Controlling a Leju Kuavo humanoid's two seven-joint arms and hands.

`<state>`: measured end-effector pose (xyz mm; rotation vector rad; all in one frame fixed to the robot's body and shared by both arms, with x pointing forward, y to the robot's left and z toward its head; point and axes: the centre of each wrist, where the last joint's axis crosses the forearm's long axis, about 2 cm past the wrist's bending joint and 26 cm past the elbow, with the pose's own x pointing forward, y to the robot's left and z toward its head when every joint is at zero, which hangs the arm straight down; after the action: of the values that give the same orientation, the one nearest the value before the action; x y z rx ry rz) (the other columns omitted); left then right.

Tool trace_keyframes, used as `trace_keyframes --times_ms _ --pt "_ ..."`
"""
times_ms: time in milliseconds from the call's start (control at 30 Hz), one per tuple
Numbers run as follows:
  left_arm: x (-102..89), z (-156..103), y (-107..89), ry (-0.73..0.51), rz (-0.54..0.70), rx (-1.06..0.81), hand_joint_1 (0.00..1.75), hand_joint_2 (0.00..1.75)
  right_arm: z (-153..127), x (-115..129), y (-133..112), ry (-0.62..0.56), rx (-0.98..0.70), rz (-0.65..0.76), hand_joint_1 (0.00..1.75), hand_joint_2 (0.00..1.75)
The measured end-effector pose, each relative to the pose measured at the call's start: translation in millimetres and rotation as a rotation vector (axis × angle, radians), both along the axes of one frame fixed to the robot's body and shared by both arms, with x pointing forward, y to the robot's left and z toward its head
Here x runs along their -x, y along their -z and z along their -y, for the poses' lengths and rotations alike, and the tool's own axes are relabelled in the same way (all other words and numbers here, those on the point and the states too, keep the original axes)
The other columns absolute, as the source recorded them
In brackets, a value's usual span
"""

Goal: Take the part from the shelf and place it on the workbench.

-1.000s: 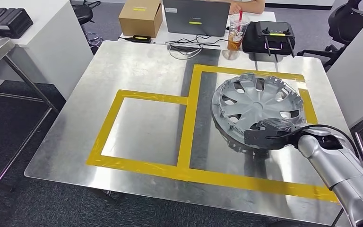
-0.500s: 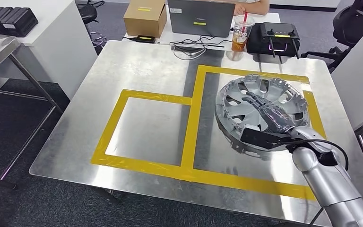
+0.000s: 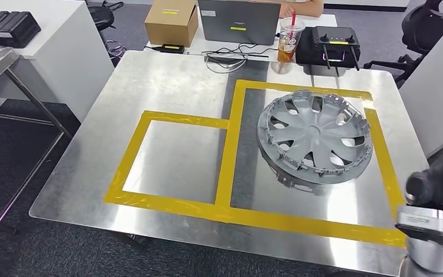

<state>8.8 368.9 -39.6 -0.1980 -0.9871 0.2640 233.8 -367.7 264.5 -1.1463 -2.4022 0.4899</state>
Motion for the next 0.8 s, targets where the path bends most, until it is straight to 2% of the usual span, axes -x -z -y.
trace_keyframes --times_ms 133,367,567,800 --pt "4.5 -3.5 -3.3 -0.022 0.007 -0.008 0.00 0.00 18.3 30.7 6.3 0.111 -0.035 -0.027 0.00 0.00" --pt "12.7 -2.3 -3.4 -0.050 -0.007 0.002 0.00 0.00 49.7 81.6 41.9 0.307 -0.063 -0.267 0.00 0.00" --pt "15.8 -2.1 -3.4 -0.068 -0.005 -0.002 0.00 0.00 62.3 112.2 58.3 0.380 -0.098 -0.449 0.00 0.00" --pt "18.7 -1.3 -3.0 -0.088 -0.009 -0.006 0.00 0.00 62.6 130.3 70.9 0.399 -0.137 -0.588 0.00 0.00"
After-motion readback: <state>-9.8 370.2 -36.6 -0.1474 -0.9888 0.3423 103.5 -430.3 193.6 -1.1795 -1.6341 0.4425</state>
